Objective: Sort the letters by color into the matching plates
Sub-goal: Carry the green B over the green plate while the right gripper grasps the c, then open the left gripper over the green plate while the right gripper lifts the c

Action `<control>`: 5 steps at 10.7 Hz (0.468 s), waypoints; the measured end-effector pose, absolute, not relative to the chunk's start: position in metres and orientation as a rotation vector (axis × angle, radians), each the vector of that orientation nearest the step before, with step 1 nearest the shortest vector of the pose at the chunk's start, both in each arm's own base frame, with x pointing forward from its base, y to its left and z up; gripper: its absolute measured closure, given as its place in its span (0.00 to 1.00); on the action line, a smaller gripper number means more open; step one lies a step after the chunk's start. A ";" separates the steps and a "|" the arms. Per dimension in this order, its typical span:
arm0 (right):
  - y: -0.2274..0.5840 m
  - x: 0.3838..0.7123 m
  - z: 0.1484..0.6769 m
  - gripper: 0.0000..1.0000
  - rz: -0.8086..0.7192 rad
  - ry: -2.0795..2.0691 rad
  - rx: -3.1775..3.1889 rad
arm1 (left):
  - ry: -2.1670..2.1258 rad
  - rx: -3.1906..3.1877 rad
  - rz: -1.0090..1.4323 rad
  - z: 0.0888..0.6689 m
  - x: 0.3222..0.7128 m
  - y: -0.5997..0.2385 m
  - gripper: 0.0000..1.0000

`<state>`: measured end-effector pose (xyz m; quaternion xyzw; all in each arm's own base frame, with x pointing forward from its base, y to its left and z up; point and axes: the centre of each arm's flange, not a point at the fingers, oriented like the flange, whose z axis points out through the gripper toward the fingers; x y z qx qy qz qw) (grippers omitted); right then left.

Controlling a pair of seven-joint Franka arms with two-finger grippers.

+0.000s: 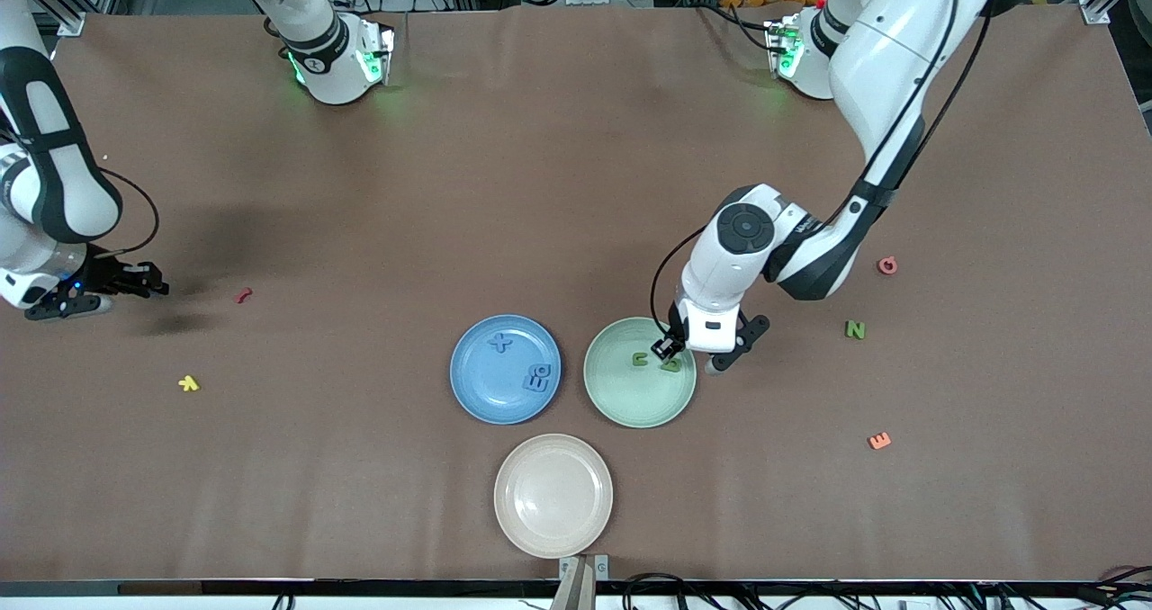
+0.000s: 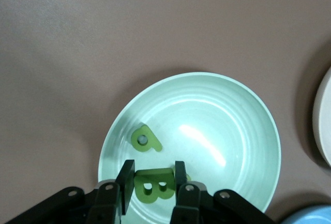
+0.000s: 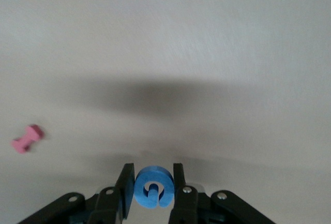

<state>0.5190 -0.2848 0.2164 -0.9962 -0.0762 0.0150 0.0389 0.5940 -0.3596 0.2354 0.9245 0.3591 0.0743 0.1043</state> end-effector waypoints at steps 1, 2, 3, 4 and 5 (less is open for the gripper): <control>-0.274 0.534 0.230 0.66 0.035 -0.266 -3.058 | 1.082 2.726 0.237 0.231 0.594 -0.365 0.64; -0.260 0.546 0.237 0.66 0.028 -0.256 -3.063 | 1.114 2.714 0.247 0.228 0.595 -0.371 0.64; -0.242 0.557 0.240 0.66 0.024 -0.226 -3.070 | 1.158 2.692 0.256 0.227 0.597 -0.375 0.64; -0.218 0.568 0.241 0.66 0.027 -0.186 -3.074 | 1.188 2.674 0.267 0.227 0.600 -0.377 0.62; -0.187 0.580 0.241 0.66 0.031 -0.123 -3.080 | 1.199 2.666 0.275 0.229 0.603 -0.377 0.57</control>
